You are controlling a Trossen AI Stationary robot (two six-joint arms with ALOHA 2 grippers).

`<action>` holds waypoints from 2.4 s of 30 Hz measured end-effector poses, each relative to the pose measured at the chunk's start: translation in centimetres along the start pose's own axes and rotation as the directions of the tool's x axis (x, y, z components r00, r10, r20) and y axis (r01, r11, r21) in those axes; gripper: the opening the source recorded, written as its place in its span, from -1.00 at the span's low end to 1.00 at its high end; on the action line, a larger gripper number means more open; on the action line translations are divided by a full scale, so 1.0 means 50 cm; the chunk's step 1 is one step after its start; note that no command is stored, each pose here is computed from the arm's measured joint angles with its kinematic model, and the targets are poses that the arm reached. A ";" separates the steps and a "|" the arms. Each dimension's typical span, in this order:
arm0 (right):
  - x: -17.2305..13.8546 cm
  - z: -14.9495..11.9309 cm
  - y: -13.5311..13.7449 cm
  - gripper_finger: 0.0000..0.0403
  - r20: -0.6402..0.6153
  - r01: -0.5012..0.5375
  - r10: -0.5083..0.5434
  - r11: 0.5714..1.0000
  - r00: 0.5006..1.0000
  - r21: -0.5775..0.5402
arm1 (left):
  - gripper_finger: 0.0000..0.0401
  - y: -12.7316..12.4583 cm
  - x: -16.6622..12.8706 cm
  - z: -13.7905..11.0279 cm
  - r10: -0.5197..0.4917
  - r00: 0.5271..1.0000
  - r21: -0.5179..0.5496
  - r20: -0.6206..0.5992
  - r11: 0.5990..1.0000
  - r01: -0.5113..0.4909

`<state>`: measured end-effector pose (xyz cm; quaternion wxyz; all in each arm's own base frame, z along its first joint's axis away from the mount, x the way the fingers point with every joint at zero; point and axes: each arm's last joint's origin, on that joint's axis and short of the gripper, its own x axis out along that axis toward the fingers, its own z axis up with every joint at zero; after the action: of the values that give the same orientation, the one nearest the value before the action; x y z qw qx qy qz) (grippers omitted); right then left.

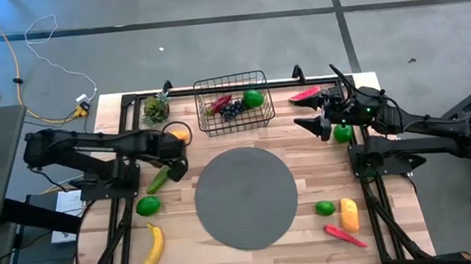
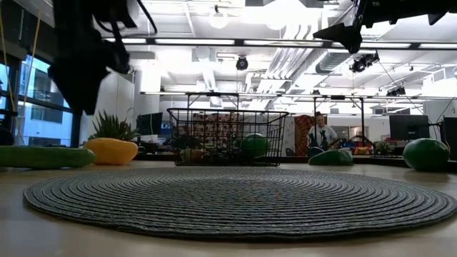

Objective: Build produce basket
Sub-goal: Put the green cucumber into the black wire basket

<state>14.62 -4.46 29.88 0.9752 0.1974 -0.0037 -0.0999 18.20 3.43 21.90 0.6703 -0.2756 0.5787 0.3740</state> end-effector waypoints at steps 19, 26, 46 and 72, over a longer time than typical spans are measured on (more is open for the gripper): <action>0.000 0.000 0.000 0.93 0.002 0.006 -0.006 1.000 1.000 -0.012 | 0.59 0.026 0.146 -0.008 0.019 0.966 -0.036 -0.257 0.999 -0.029; 0.000 0.001 -0.002 0.93 0.012 0.032 -0.032 0.999 0.999 -0.010 | 0.59 0.036 0.170 -0.016 -0.001 0.968 -0.052 -0.250 0.999 -0.013; 0.000 0.001 -0.003 0.93 0.017 0.043 -0.043 0.999 0.999 0.023 | 0.07 0.035 0.181 -0.025 -0.091 0.960 -0.015 -0.263 0.996 0.090; 0.000 0.001 -0.003 0.93 0.018 0.045 -0.045 0.999 0.999 0.019 | -0.25 0.017 -0.198 0.104 -0.589 0.500 0.315 0.635 0.788 0.529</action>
<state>14.60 -4.60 29.87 0.9707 0.2058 -0.0093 -0.1236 19.99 6.28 32.60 0.9324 -0.2565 0.1704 0.1893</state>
